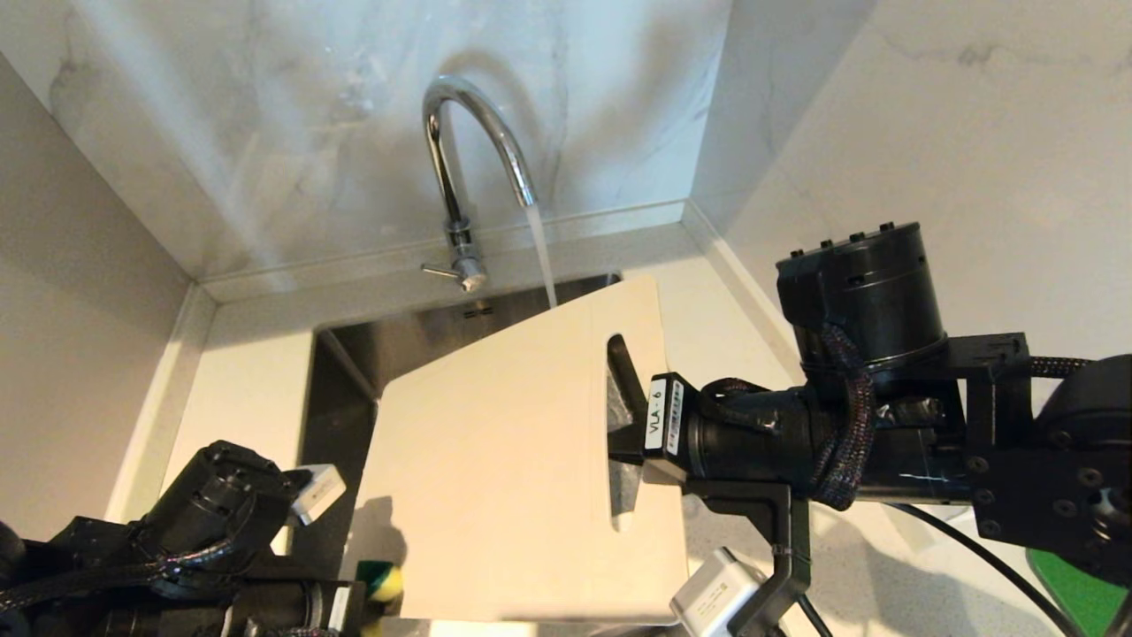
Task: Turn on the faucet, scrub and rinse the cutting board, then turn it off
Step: Scrub the cutting board underwater
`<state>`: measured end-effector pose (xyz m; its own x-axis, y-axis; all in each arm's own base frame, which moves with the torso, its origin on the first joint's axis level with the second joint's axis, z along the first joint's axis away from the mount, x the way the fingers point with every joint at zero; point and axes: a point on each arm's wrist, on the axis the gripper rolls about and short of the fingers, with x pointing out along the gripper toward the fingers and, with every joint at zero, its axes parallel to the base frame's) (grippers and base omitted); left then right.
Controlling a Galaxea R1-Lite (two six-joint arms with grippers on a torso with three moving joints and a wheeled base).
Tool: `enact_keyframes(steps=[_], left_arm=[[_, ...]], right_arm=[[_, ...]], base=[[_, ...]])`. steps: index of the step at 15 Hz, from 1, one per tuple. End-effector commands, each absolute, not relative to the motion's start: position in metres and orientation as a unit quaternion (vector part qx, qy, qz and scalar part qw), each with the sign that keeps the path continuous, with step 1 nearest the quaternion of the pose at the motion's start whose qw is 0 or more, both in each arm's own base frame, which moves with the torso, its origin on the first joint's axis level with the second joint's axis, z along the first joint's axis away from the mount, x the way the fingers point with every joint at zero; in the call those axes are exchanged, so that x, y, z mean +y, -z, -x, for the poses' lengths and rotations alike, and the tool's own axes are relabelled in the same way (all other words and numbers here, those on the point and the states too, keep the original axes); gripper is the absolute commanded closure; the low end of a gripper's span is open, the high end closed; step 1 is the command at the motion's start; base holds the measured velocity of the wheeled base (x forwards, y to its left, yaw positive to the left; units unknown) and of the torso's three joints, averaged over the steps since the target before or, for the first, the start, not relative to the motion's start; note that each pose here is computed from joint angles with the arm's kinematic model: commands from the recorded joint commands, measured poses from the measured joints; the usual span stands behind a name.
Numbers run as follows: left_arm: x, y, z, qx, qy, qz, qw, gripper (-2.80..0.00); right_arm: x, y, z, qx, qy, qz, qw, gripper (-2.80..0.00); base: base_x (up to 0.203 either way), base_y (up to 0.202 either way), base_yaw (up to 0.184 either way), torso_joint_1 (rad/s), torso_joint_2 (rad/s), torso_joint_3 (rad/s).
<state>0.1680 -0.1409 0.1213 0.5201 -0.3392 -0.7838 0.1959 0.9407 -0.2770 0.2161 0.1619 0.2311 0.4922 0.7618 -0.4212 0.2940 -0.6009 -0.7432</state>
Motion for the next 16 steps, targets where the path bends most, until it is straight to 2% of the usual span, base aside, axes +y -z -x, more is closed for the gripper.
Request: enact_keyframes(steps=[1,10,16], left_arm=[[-0.119,-0.118,-0.167,0.469,0.134,0.091,0.868,0.00],[-0.022,-0.129,-0.176,0.426,0.094,0.156,0.886,0.00],[-0.017,-0.194,-0.187,0.357,0.120,0.166,0.911,0.00]], right_arm=[[0.162,-0.231,-0.216,-0.330,-0.382,0.809,0.299,0.00],[0.159,-0.231,-0.211,-0.331,-0.382,0.809,0.300,0.00],[0.140,-0.216,-0.197,-0.312,-0.389,0.812,0.304,0.00]], base=[[0.000,0.000,0.000,0.000,0.00,0.000],[0.000,0.000,0.000,0.000,0.00,0.000],[0.000,0.000,0.000,0.000,0.00,0.000]])
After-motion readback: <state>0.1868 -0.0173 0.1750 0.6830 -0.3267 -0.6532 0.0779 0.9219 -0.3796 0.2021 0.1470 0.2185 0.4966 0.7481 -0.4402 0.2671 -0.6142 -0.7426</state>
